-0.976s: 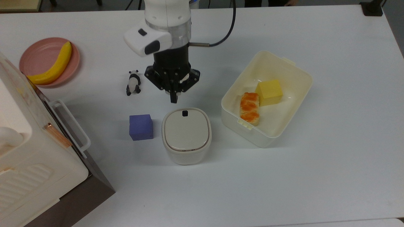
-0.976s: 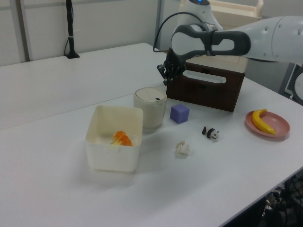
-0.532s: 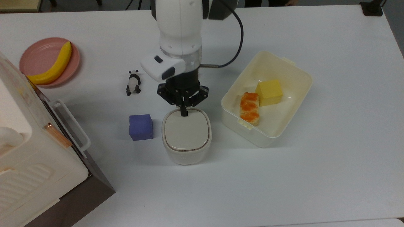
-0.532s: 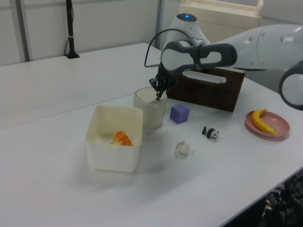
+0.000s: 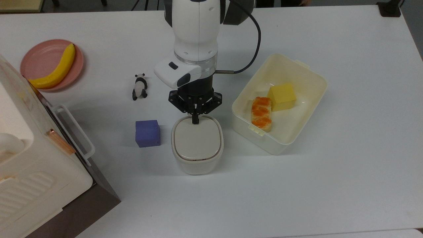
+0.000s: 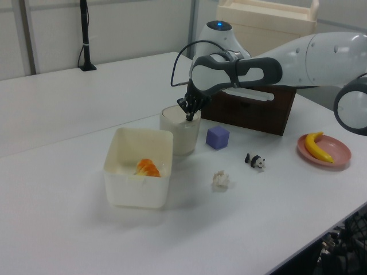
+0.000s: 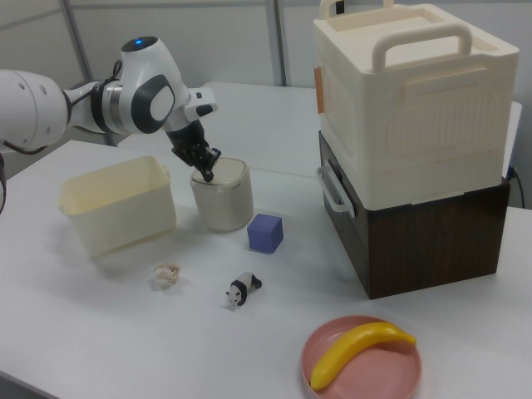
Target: Open the trash can
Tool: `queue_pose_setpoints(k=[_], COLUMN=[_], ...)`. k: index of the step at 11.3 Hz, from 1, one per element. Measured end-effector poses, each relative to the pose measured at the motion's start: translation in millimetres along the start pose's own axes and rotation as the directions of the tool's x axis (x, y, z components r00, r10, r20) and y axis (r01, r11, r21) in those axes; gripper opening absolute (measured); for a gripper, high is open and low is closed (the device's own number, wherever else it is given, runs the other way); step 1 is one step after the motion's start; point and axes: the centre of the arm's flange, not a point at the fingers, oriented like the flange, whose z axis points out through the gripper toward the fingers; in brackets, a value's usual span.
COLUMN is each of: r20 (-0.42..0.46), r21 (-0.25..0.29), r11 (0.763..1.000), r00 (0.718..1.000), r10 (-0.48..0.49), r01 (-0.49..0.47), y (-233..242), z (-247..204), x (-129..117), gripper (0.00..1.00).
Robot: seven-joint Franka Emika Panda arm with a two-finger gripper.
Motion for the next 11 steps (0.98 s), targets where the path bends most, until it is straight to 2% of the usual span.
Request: queue_pose_setpoints(k=[3,4,7,9,11], r20=[-0.019,0.016,0.192,0.255,0.283], r21=[0.002,0.002,0.035,0.037,0.037], r11=[1.000,1.000,0.999,0.999,0.999], r00=[0.999,1.000,0.981,0.966,0.959], r10=[0.028,0.026,-0.036,-0.030,-0.029], r01=[-0.028,-0.026,0.030,0.021,0.019], y=[14.0,22.7,57.4,79.0,83.9], z=[-35.0,-50.4,-98.9,-121.7,-135.7], x=[4.1,-0.2,-28.0,-42.0,-50.1], gripper=[0.01,0.01,0.14,0.39,0.67])
